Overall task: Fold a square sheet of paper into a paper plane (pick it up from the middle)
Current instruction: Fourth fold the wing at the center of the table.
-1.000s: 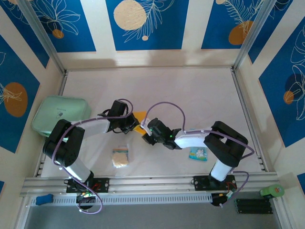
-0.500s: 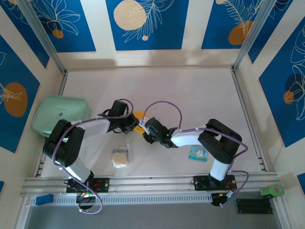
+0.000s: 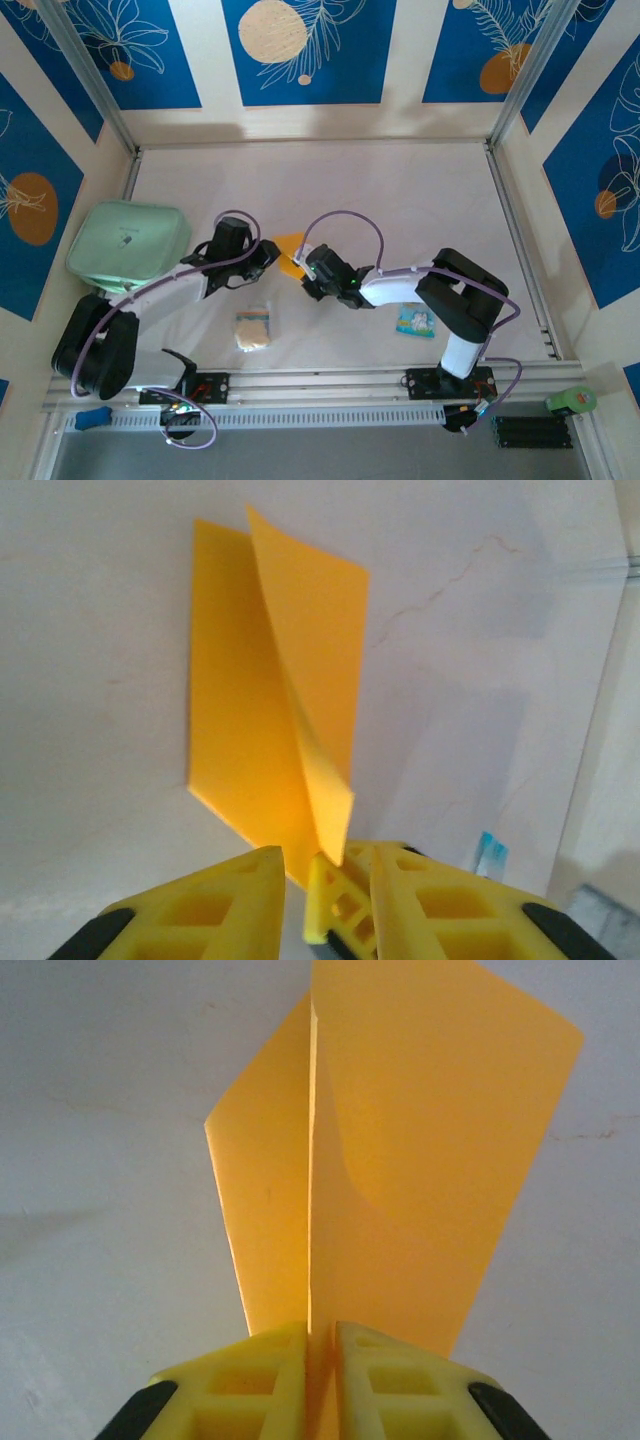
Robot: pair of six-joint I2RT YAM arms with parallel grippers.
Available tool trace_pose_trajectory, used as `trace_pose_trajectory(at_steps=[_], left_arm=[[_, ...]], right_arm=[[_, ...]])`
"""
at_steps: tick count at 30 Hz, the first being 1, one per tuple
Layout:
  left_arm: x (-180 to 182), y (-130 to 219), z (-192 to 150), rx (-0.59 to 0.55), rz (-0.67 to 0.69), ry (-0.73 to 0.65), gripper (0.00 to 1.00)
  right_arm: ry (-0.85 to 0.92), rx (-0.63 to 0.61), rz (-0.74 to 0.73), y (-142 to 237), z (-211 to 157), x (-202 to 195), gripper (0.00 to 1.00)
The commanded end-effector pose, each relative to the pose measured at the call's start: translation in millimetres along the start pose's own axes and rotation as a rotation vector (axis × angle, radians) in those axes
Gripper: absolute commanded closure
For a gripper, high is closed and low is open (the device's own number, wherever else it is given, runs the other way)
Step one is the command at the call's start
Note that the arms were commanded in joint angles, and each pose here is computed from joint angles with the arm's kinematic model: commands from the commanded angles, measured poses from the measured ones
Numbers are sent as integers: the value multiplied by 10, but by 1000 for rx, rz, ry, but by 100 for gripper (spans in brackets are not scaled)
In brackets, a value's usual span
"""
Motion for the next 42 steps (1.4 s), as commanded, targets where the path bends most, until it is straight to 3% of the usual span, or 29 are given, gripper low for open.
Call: trace_pose_trajectory(at_steps=[1,14,30,42], left_arm=[[91,-83,-69,24,-8,5,73],[23,-593,-235,154,-13,-23,79],[229,-767,-271,185,79,2,83],[412,-748,-328,202,157,29,83]], right_arm=[[-31,-42,58,66,73,23,87],[-96,-53,111,100,63,-34,87],[-95,-49,118,95,49,-44,87],[-102,-5,75,151,-87,-60,76]])
Point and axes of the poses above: each hand's point on the last joint's axis, 136 mm out from that joint toward the fingers, its own y axis back along the fingers, its own x axis along the line the jaws close on, z = x × y, the point moved 1 cm from there along y, back along the fingers, and after that the axes turned 2 degrees about y, right-handed, at the moved point
